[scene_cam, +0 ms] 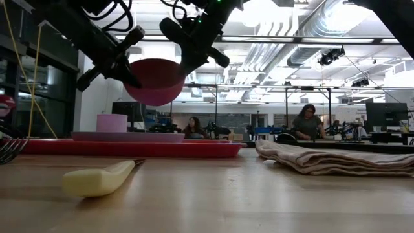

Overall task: Set up tray
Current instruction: Put the pink bowl on top of the violet plate on the red tray

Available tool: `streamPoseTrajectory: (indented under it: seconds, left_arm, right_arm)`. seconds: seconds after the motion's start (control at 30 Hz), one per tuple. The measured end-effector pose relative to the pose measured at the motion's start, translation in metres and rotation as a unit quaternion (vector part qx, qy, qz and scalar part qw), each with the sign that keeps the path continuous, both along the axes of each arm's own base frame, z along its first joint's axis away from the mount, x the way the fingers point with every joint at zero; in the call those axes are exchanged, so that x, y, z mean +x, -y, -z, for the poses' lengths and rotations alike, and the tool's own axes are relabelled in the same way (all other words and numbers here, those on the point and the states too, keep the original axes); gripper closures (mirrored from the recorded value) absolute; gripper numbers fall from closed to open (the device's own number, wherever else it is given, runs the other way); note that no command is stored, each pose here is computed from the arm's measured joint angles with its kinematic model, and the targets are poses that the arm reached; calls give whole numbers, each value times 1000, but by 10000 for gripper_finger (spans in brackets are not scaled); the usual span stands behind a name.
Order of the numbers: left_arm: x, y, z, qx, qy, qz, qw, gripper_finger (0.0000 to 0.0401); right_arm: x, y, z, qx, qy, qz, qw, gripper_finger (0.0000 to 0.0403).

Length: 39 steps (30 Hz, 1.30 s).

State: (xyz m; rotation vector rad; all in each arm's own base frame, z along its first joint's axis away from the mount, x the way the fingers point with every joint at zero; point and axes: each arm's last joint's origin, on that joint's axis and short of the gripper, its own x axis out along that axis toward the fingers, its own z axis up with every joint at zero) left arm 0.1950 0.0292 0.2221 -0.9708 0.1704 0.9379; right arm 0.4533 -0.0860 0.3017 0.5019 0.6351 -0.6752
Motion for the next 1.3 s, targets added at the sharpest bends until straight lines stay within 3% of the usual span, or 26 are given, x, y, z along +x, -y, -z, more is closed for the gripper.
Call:
streamPoseTrajectory:
  seconds: [0.33,1.03,1.3]
  left_arm:
    - [-5,1,-4,-27,24,-8,999,391]
    - [-40,4,-26,-82,106,-25,991,391]
    - [-44,6,-33,-93,134,-5,987,318]
  right_arm:
    - [0,0,-1,-1,1,-2,1000,395]
    - [1,3,-3,1,10,-15,1000,401]
    - [1,3,-3,-3,9,-18,1000,402]
